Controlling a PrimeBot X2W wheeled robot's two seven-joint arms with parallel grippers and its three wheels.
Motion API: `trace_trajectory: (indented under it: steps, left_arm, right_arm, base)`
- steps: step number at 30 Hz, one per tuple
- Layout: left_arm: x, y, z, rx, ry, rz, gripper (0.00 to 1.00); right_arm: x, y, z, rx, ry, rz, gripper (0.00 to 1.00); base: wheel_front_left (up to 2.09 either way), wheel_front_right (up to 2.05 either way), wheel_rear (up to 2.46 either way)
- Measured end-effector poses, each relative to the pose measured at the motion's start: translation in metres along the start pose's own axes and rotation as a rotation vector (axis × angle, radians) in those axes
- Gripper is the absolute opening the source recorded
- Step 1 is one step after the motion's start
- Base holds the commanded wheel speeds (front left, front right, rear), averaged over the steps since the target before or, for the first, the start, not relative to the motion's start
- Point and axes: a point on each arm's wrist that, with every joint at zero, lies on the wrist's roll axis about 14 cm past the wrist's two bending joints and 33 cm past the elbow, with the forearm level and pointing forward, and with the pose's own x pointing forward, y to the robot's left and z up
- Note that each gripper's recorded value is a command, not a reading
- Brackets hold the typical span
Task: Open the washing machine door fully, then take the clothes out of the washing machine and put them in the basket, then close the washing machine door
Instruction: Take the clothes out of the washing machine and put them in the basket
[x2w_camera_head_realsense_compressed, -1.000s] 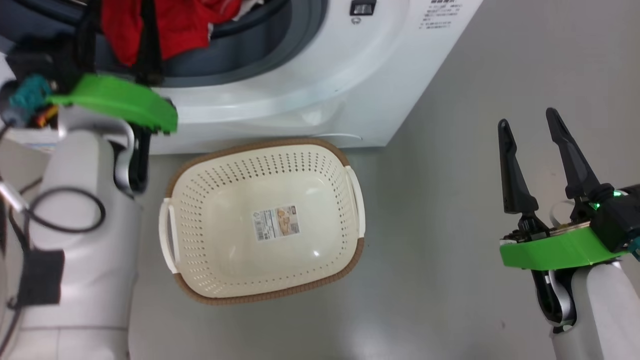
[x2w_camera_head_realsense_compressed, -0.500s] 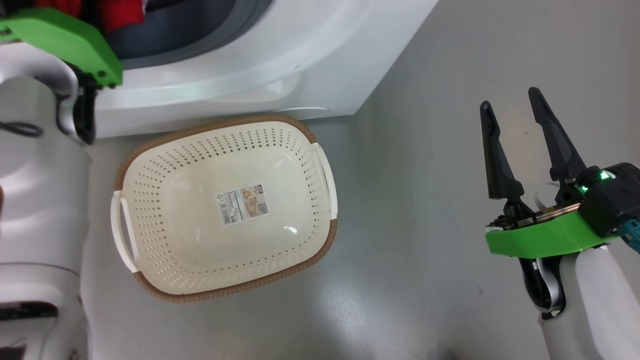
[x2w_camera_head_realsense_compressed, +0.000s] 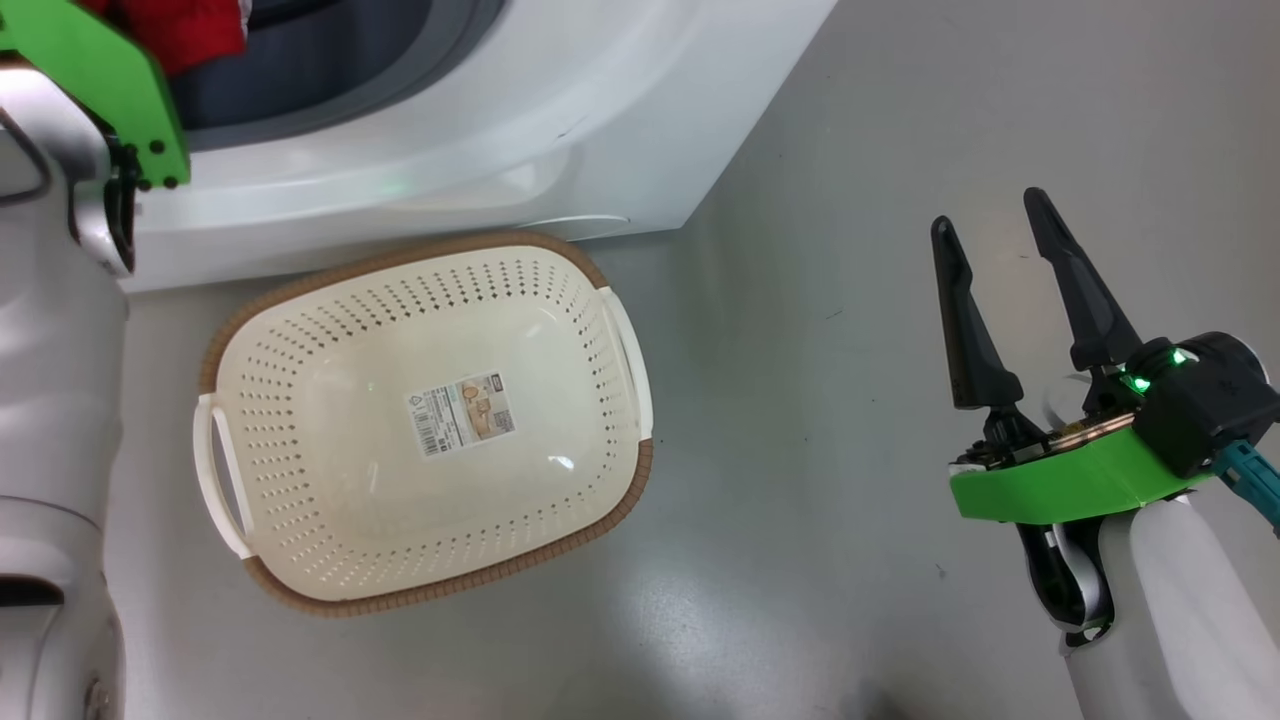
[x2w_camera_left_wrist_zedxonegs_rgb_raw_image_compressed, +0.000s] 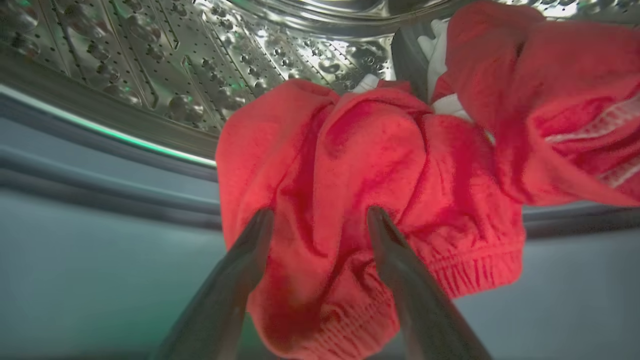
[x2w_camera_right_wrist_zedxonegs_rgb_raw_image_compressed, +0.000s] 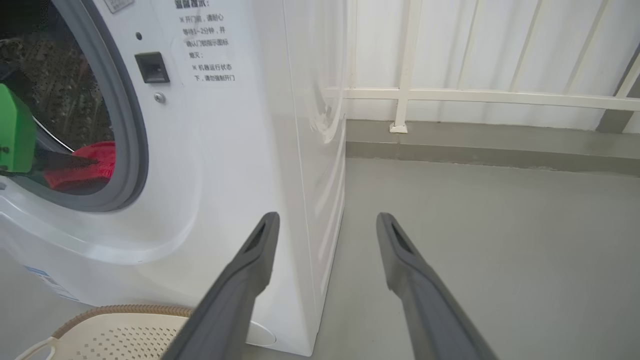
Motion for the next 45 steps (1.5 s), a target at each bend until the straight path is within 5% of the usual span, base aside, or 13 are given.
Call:
trace_trajectory:
  steps: [4,6,7,14,29,45]
  left_arm:
    - [0.001,0.000,-0.008,0.031,0.051,0.009,0.96]
    - [0.002,0.000,-0.012,0.054,0.067,0.009,0.03]
    - [0.003,0.000,-0.012,0.067,0.069,0.010,0.00]
    - [0.006,0.002,-0.005,0.085,0.001,0.015,0.00]
    - [-0.014,0.010,0.021,-0.097,-0.299,-0.017,0.00]
    - [-0.079,0.027,0.061,-0.203,-0.570,-0.047,0.00]
  right_arm:
    - [-0.002,0.000,-0.001,0.015,0.005,-0.002,1.00]
    - [-0.002,0.001,-0.003,0.017,0.010,0.000,1.00]
    - [-0.002,0.001,-0.004,0.019,0.013,0.000,1.00]
    - [-0.003,-0.001,-0.007,0.023,0.023,-0.005,1.00]
    - [0.002,0.004,-0.005,0.034,0.010,0.005,1.00]
    - [0.004,0.022,0.017,0.025,-0.044,0.051,1.00]
  base:
    - [0.00,0.00,0.00]
    - [0.00,0.00,0.00]
    - [0.00,0.00,0.00]
    - [0.00,0.00,0.00]
    - [0.00,0.00,0.00]
    - [0.00,0.00,0.00]
